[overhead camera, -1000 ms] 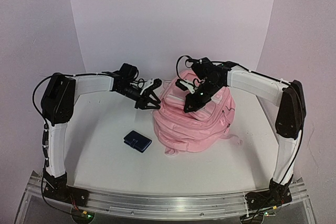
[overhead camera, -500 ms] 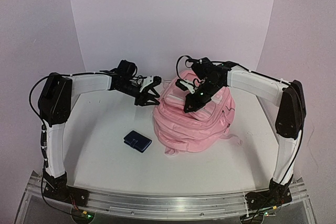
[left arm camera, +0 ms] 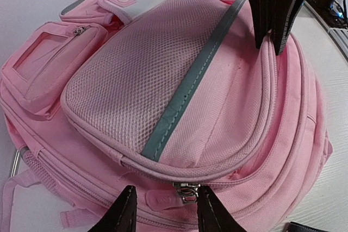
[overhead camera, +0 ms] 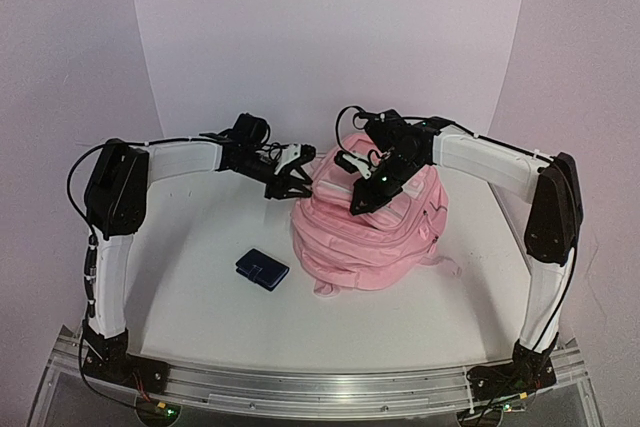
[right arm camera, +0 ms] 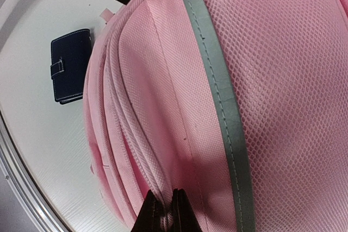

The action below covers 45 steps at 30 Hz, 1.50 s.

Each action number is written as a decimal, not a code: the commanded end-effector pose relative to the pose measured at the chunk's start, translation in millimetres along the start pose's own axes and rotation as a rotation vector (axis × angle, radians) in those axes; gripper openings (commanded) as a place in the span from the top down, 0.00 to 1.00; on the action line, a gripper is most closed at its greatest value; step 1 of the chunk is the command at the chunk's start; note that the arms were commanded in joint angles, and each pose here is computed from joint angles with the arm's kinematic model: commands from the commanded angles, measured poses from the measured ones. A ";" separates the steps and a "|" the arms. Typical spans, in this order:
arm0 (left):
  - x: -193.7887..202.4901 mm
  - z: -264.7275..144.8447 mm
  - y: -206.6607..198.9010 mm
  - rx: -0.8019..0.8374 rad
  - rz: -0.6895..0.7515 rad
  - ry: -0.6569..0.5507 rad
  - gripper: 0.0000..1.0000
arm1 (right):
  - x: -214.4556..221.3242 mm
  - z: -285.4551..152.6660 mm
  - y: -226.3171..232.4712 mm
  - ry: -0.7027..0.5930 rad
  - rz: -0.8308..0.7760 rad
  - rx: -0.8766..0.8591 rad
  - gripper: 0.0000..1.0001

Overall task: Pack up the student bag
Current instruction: Zip the student bag at the center of the board.

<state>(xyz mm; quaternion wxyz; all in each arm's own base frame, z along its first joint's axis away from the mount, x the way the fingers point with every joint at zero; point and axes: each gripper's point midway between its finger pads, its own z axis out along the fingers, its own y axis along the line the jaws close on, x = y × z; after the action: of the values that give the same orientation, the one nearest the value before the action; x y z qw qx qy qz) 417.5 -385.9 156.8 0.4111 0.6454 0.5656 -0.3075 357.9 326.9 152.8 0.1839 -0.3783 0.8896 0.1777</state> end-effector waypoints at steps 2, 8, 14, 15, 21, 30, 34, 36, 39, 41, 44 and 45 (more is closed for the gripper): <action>-10.3 4.1 3.4 0.001 0.046 -0.007 0.68 | 8.1 1.6 -12.6 0.045 0.029 0.053 1.00; -1.8 8.3 3.9 0.001 0.029 0.013 0.82 | 9.1 1.9 -13.7 0.047 0.026 0.059 1.00; -15.8 -6.9 -3.9 -0.006 0.009 0.025 0.99 | 10.2 4.6 -16.9 0.054 0.028 0.073 1.00; -17.8 -10.3 -5.9 -0.013 0.009 0.030 1.00 | 10.1 5.4 -17.5 0.055 0.028 0.076 1.00; -20.4 -27.3 -15.5 -0.041 -0.042 0.094 1.00 | 5.2 5.9 -22.3 0.048 0.036 0.100 1.00; -15.0 -21.0 -35.9 -0.070 -0.122 0.217 1.00 | -3.4 8.5 -26.0 0.034 0.056 0.114 1.00; -22.2 -6.4 -56.9 -0.065 -0.135 0.220 1.00 | -7.4 10.0 -25.1 0.028 0.065 0.105 1.00; -24.9 0.5 -67.0 -0.052 -0.153 0.224 1.00 | -7.9 11.1 -24.6 0.028 0.070 0.100 1.00; -32.6 10.0 -81.4 -0.026 -0.192 0.220 1.00 | -9.6 12.3 -23.5 0.025 0.078 0.092 1.00; -40.9 17.3 -88.9 -0.019 -0.219 0.203 1.00 | -10.0 13.4 -22.6 0.025 0.081 0.085 1.00; -57.3 31.5 -102.5 0.003 -0.238 0.146 1.00 | -12.3 15.0 -19.2 0.022 0.085 0.062 1.00; -61.0 36.0 -105.9 0.004 -0.244 0.130 1.00 | -13.5 15.3 -16.0 0.019 0.086 0.043 1.00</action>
<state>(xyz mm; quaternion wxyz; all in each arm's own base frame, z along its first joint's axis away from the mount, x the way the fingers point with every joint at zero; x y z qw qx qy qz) 347.0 -410.1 139.8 0.3186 0.6011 0.6903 -0.2464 363.0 326.4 137.9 0.1534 -0.3538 0.9090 0.1581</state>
